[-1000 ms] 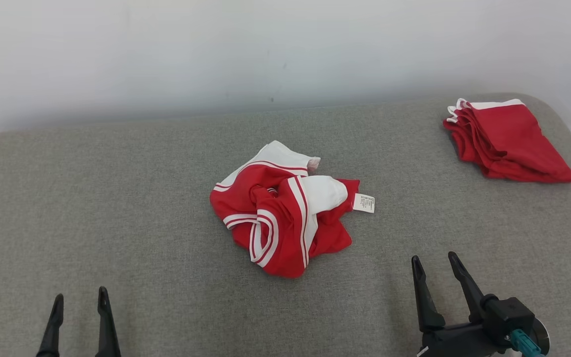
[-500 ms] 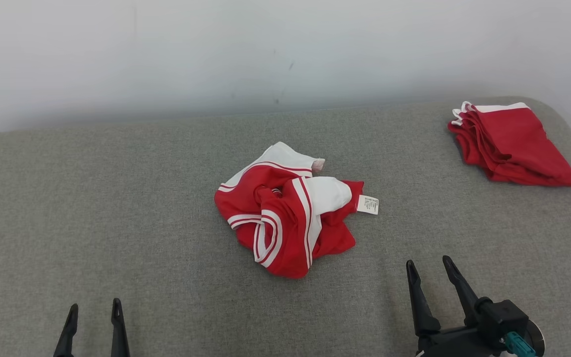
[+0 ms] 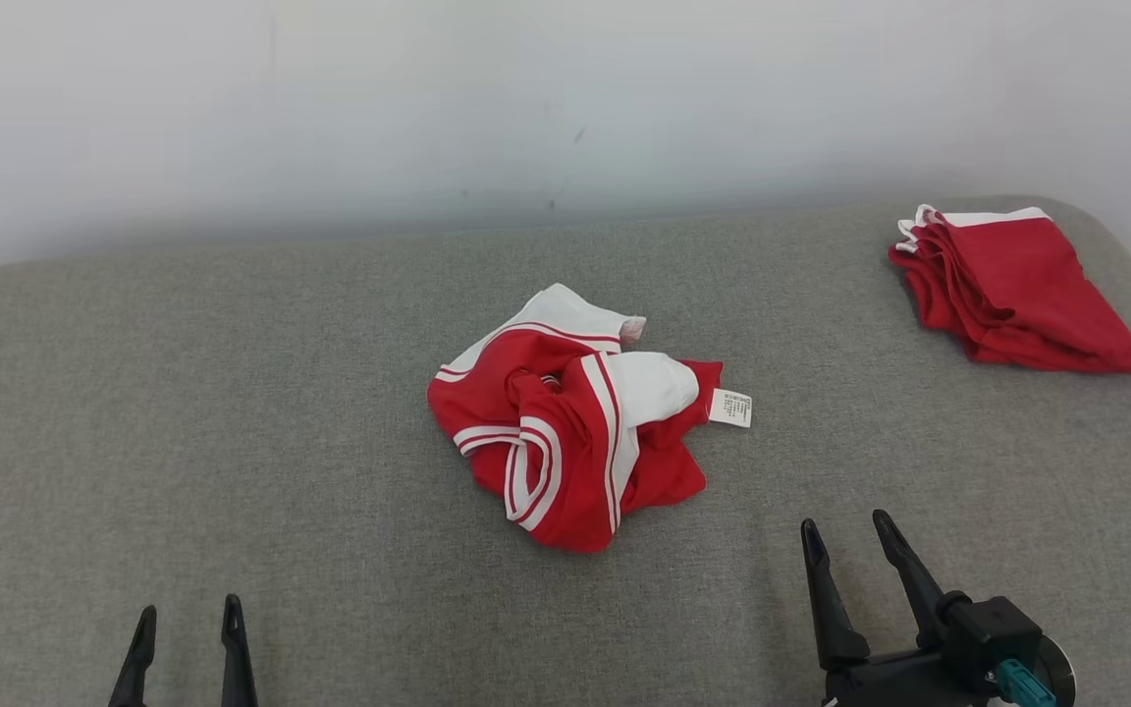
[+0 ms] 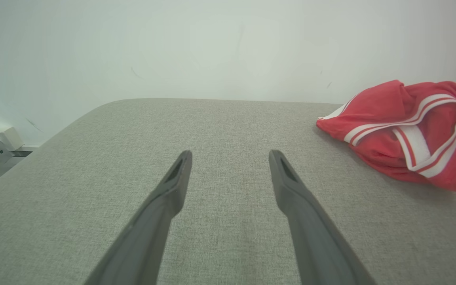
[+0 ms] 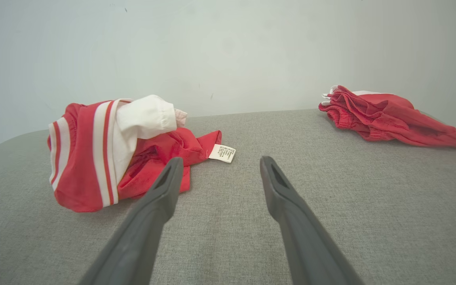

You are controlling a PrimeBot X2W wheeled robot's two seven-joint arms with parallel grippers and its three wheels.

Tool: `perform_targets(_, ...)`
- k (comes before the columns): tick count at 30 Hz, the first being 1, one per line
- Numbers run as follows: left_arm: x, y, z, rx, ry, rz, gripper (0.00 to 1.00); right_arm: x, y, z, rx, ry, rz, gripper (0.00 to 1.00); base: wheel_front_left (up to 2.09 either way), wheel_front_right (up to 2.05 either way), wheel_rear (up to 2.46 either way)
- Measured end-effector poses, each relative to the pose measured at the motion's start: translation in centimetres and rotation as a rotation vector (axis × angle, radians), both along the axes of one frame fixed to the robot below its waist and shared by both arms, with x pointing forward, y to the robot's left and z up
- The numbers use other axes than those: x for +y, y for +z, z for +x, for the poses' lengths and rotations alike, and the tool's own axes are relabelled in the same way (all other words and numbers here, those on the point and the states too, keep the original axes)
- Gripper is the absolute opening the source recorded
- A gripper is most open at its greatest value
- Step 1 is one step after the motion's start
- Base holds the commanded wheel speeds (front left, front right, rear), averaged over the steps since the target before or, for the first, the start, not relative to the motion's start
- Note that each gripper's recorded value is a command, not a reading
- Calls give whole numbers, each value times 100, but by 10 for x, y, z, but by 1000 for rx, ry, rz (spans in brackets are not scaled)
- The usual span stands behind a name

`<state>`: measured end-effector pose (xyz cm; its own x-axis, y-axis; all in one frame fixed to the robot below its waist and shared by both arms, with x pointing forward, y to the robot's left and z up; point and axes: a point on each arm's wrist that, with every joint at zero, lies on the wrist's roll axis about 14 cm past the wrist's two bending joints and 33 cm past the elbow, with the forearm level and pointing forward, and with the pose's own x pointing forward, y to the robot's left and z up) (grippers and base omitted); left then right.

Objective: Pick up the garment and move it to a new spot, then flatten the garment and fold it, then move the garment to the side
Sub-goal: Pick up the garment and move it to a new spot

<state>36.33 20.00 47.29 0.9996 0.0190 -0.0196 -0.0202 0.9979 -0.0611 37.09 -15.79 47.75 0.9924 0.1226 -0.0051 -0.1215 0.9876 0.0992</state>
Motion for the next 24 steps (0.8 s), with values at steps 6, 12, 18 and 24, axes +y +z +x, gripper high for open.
perform_targets(6, 0, 1, -1, -4, 1, 0, 100, 0, 1, -1, -2, 1, -1, 100, 0, 0, 0)
perform_targets(12, 0, 3, -1, -8, 1, 1, 100, 0, 1, -2, -3, 2, -2, 100, 0, 0, 0)
perform_targets(18, -1, 1, -1, -4, 0, -4, 100, 1, 0, -1, 1, 4, -7, 100, 0, 0, 0)
perform_targets(24, -1, 1, -1, -3, 1, -4, 100, 1, -1, -1, 3, 5, -7, 100, 0, 0, 0)
